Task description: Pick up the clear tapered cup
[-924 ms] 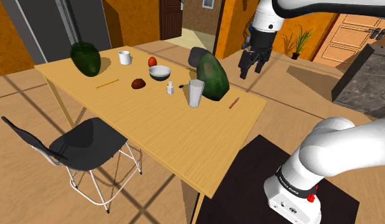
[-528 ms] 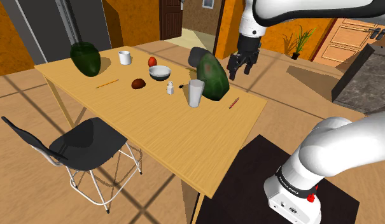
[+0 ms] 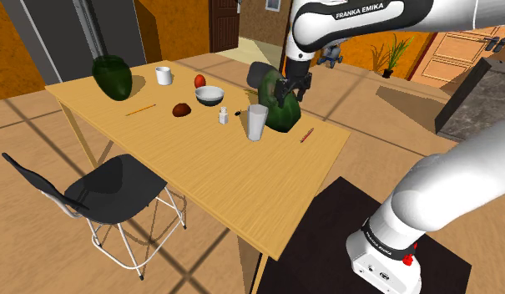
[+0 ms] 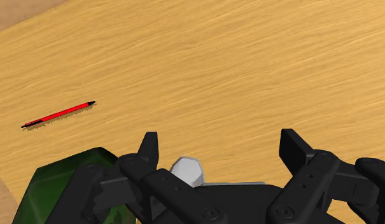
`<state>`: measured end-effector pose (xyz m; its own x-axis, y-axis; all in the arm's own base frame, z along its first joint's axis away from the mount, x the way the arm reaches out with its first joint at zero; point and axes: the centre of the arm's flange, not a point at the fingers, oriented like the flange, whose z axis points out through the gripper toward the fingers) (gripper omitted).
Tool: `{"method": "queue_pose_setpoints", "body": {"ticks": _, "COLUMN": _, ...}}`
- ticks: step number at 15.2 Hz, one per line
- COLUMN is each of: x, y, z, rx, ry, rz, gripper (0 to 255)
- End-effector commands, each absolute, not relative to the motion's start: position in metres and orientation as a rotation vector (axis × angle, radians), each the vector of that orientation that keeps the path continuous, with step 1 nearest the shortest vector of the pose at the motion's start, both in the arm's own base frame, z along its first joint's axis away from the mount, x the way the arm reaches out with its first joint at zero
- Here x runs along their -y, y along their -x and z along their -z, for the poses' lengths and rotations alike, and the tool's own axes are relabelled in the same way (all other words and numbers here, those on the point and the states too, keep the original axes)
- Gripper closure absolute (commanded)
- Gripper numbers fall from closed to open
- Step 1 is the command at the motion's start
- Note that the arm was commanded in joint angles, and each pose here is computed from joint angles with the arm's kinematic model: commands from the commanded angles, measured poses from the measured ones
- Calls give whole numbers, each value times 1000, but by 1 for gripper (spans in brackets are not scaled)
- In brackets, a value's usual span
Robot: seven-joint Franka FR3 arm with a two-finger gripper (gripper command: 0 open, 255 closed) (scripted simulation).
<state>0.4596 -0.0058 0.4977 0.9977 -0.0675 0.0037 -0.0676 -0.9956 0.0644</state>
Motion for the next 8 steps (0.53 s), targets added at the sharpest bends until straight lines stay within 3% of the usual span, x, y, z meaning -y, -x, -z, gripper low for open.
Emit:
{"method": "queue_pose_setpoints", "body": {"ticks": 1, "x": 7, "y": -482, "z": -483, "rx": 107, "ry": -3072, "rz": -4, "gripper": 0}}
{"method": "queue_pose_setpoints", "body": {"ticks": 8, "x": 12, "y": -561, "z": -436, "rx": 118, "ry": -3060, "rz": -4, "gripper": 0}}
